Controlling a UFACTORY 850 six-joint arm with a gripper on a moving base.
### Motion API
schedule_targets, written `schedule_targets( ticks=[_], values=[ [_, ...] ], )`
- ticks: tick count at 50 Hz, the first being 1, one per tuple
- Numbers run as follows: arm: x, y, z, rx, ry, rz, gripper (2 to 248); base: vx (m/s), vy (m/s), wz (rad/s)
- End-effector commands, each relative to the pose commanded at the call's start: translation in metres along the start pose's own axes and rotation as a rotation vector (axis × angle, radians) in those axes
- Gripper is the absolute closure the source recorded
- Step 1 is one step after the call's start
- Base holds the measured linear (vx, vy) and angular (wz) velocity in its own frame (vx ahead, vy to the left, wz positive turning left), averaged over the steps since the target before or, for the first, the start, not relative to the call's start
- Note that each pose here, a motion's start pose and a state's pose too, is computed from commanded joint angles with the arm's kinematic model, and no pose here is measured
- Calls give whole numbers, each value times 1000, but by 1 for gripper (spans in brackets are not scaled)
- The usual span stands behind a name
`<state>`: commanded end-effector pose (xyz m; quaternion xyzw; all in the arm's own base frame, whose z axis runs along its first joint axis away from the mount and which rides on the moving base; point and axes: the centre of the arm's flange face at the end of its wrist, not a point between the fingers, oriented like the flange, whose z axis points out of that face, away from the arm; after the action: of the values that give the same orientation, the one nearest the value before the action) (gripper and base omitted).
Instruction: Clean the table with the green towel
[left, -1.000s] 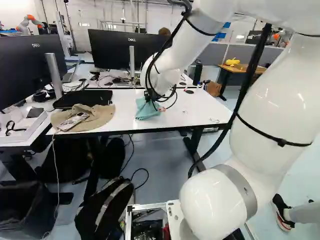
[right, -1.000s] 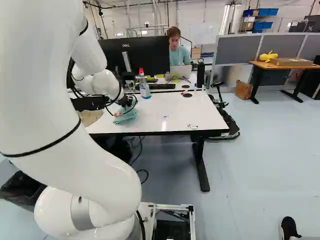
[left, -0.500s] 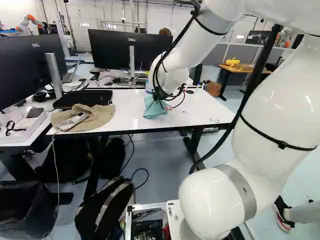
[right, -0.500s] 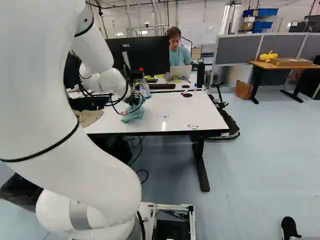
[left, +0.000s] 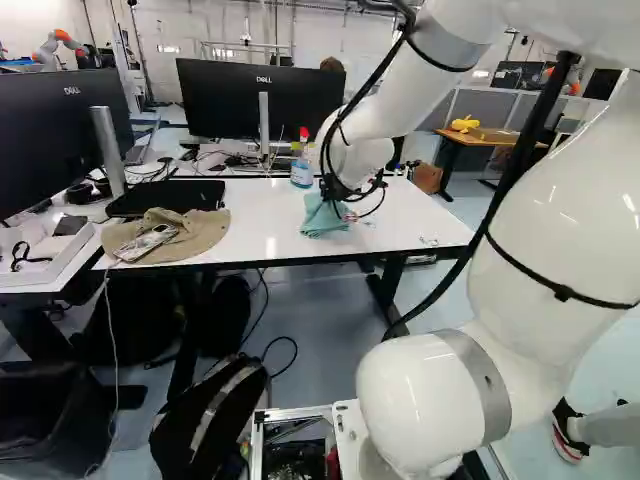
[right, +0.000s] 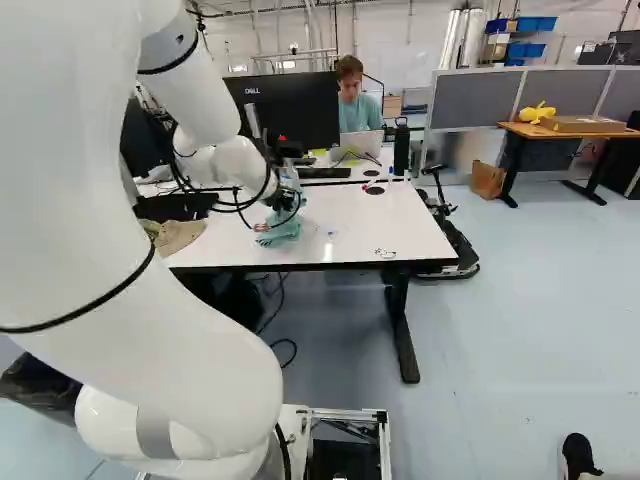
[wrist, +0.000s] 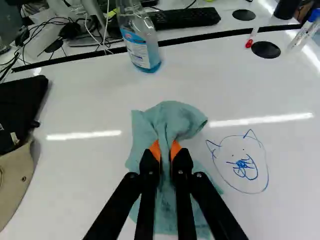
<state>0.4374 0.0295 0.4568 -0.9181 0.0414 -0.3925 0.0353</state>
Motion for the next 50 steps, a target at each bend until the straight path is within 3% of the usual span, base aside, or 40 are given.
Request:
schedule_targets(
  ticks=[34,50],
  values=[
    [-3,53,-10,-88,12,84,208,0,0,0],
    [-6,56,-1,-93,-7,87,208,0,0,0]
  ],
)
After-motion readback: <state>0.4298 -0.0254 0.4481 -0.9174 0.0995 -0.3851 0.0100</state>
